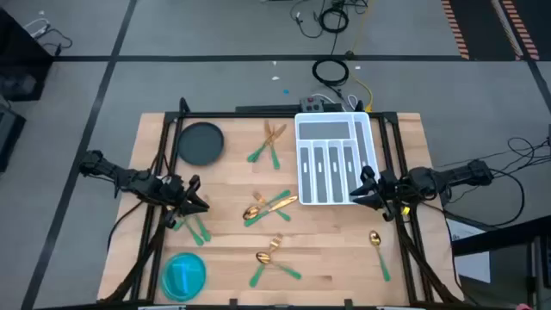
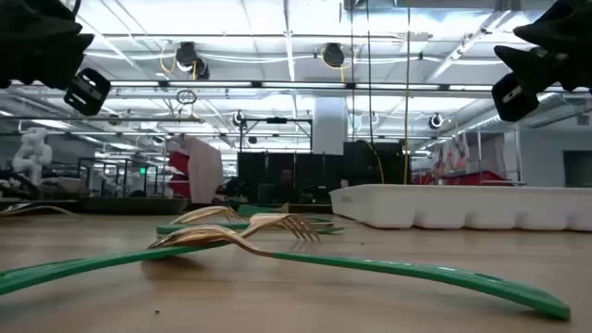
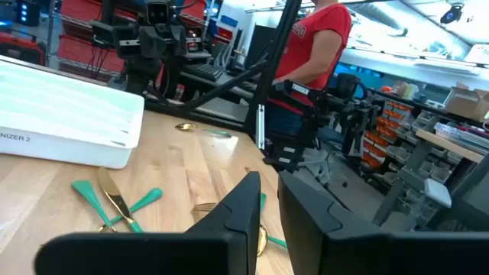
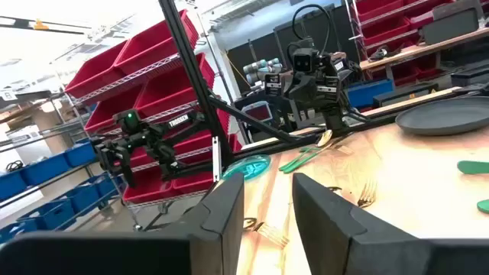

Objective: Sort silverware

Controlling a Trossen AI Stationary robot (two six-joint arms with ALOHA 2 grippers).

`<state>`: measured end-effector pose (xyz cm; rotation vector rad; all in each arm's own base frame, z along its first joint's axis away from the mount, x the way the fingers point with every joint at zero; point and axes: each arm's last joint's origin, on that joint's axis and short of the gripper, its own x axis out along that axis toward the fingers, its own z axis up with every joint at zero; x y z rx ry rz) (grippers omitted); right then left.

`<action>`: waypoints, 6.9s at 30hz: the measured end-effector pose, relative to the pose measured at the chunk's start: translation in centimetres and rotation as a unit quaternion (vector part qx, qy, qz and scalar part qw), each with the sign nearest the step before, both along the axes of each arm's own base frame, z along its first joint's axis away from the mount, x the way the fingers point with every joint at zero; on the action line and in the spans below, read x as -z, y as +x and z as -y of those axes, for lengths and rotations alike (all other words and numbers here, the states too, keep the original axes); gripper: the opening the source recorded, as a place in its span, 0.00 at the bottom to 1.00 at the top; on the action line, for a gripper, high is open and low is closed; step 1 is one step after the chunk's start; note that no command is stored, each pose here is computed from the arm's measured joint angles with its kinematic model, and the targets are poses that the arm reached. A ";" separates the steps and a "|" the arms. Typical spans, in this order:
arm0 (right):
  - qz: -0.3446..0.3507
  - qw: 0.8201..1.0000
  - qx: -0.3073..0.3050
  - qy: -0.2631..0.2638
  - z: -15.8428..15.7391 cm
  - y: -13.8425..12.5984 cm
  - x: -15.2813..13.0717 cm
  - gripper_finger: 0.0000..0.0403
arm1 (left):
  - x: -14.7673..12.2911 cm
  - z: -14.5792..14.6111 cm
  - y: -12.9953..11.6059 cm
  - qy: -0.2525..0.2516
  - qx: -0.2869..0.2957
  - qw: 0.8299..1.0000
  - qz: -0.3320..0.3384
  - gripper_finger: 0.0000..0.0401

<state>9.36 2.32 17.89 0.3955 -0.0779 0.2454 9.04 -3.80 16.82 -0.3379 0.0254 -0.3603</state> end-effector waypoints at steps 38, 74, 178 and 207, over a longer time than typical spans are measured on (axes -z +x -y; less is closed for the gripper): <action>0.000 1.000 0.000 0.000 0.0 0.0 0.0 0.26 | 0.0 0.0 0.0 0.000 0.000 1.000 0.000 0.14; -0.002 1.000 0.015 0.009 0.1 0.0 0.0 0.26 | 0.0 0.0 0.0 0.000 0.000 1.000 0.000 0.14; -0.185 0.967 0.142 -0.099 0.8 0.4 -16.1 0.61 | -11.2 7.9 6.9 -0.227 -0.522 0.586 -0.577 0.14; -0.184 0.965 0.137 -0.129 0.7 0.5 -16.0 0.61 | -6.3 7.9 8.8 0.292 0.033 0.743 -0.602 0.24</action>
